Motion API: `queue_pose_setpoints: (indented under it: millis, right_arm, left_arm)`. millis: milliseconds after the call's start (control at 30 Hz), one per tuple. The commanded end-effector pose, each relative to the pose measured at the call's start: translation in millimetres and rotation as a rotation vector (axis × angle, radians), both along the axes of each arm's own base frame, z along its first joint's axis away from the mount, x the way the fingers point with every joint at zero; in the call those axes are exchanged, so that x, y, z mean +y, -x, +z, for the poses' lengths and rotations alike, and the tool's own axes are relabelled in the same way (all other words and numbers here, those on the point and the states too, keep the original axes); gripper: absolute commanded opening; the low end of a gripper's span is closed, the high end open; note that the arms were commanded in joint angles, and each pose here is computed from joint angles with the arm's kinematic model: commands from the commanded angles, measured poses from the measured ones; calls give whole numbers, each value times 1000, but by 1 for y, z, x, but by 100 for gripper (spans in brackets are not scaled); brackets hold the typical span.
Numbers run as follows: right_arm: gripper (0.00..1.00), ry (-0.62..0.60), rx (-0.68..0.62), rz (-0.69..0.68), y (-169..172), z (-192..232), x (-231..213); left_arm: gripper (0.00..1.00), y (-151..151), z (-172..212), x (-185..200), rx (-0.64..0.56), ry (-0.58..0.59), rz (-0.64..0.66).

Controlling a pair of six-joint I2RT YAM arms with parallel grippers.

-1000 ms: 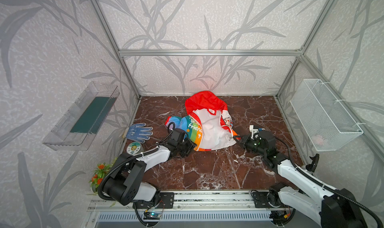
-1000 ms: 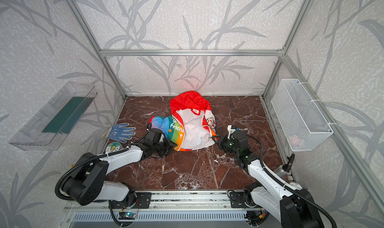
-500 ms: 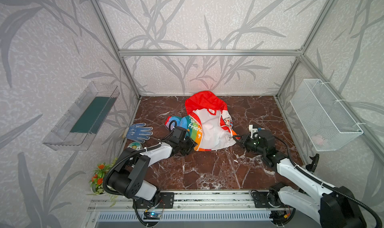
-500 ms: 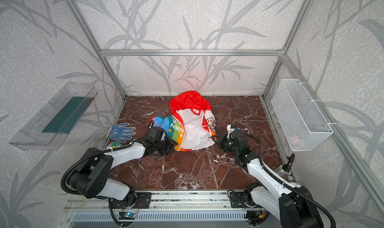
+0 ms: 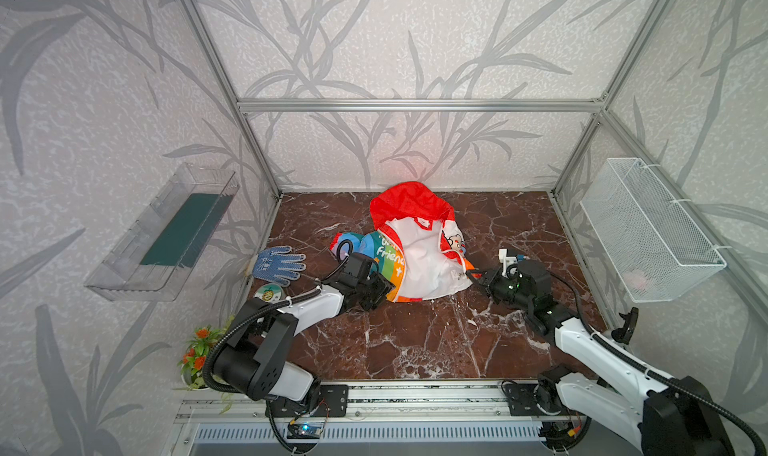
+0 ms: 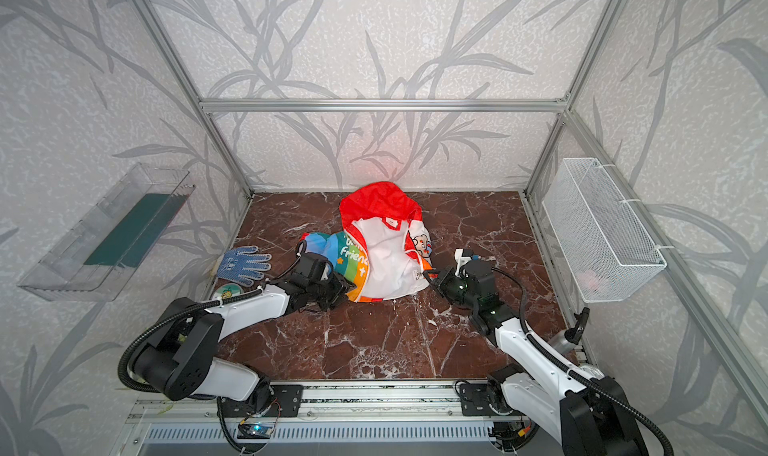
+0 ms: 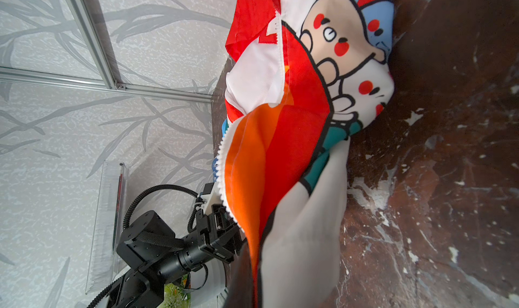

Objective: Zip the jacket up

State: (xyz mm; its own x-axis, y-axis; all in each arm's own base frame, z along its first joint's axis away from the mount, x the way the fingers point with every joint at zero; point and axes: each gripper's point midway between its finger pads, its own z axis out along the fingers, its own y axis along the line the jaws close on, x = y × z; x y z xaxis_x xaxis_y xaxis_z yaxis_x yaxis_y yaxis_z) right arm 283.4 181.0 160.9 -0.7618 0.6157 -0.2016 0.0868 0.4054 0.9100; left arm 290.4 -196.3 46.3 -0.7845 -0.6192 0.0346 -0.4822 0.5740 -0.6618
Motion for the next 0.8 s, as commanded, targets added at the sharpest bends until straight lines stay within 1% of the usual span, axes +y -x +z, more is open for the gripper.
queue_pose_setpoints:
  millis: [0,167,367,500,700,767]
  right_arm:
    - [0,-3,-36,-2,-2,11,-1]
    - [0,-1,-32,-4,-1,9,-1]
    - [0,-4,-32,-3,-1,9,-1]
    - [0,-4,-31,-3,-1,9,-1]
    - [0,-1,-31,-7,0,8,-2]
    - [0,-2,-29,-6,0,8,-2]
  left_arm:
    - [50,-2,-2,2,10,-8,11]
    - [57,1,-3,5,16,-17,17]
    - [55,-1,-5,0,25,-1,3]
    - [50,-3,-6,-2,24,8,-2]
    - [32,-3,0,0,-4,6,10]
    - [28,-3,2,4,-19,2,26]
